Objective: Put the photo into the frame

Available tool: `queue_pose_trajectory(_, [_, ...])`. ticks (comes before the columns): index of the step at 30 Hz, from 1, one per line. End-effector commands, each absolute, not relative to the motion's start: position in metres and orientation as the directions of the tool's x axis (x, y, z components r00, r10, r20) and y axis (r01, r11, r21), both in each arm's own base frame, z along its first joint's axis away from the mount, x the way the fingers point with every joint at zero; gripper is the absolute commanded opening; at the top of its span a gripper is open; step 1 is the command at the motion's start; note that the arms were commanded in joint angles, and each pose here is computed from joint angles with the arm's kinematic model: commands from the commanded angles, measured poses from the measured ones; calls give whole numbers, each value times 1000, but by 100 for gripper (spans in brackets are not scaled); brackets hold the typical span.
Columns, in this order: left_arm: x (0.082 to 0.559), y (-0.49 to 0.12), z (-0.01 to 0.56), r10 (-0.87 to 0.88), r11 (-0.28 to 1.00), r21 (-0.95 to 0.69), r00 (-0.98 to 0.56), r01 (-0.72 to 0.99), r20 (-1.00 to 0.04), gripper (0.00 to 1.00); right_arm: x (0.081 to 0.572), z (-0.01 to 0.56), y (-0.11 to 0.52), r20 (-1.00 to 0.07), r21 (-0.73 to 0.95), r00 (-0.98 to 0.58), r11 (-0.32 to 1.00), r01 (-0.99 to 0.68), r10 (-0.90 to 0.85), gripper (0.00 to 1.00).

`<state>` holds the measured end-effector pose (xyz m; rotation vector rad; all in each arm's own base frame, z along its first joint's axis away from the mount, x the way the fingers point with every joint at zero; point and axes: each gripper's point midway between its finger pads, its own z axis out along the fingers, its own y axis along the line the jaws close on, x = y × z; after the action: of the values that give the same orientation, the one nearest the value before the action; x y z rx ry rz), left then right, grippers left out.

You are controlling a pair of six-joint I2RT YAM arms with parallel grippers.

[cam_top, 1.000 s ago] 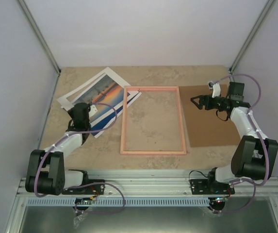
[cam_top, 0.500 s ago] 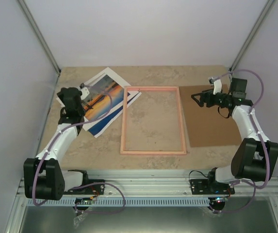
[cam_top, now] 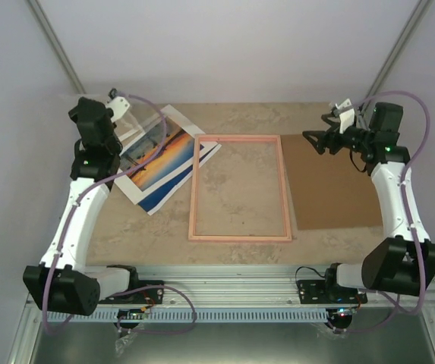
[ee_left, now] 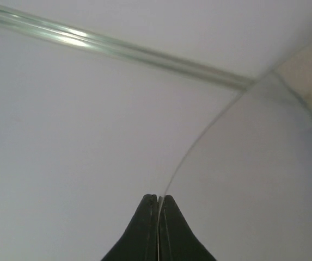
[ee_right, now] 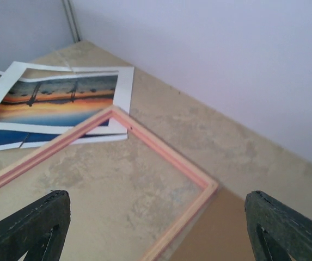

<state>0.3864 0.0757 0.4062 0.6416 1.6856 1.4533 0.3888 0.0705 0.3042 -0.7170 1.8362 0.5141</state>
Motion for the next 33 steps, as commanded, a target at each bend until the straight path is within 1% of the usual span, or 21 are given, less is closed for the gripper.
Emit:
queue_pose_trajectory(1, [377, 35, 412, 779, 472, 880, -443, -50, -444, 0, 376, 358, 94, -940, -210, -34, 654, -727, -340, 88])
queue_pose_trajectory(4, [371, 3, 407, 788, 527, 850, -381, 14, -483, 0, 367, 382, 114, -902, -351, 85, 604, -716, -423, 90])
queue_pose_trajectory(6, [366, -19, 406, 796, 544, 838, -340, 38, -501, 0, 359, 400, 135, -882, -404, 141, 566, -718, -450, 90])
queue_pose_trajectory(7, [364, -29, 406, 796, 553, 832, -326, 50, -510, 0, 354, 408, 145, -884, -403, 151, 556, -727, -443, 90])
queue_pose_trajectory(9, [363, -46, 407, 790, 574, 816, -305, 62, -532, 0, 342, 421, 166, -903, -364, 147, 539, -759, -403, 90])
queue_pose_trajectory(13, [365, -67, 413, 770, 616, 783, -275, 84, -577, 0, 323, 431, 212, -943, -241, 70, 522, -818, -326, 89])
queue_pose_trajectory(17, [368, -88, 422, 775, 619, 778, -237, 103, -585, 0, 313, 424, 259, -945, -193, 30, 484, -853, -325, 89])
queue_pose_trajectory(20, [366, -100, 430, 782, 615, 781, -210, 107, -587, 0, 321, 414, 285, -926, -241, 51, 481, -843, -375, 89])
queue_pose_trajectory(29, [359, -124, 448, 780, 622, 775, -171, 107, -602, 0, 334, 418, 335, -872, -404, 153, 504, -764, -466, 89])
queue_pose_trajectory(32, [358, -128, 446, 789, 610, 785, -177, 109, -589, 0, 339, 417, 338, -876, -392, 133, 521, -758, -464, 88])
queue_pose_trajectory(33, [359, -128, 445, 792, 606, 788, -180, 110, -584, 0, 339, 418, 338, -877, -389, 133, 521, -760, -461, 87])
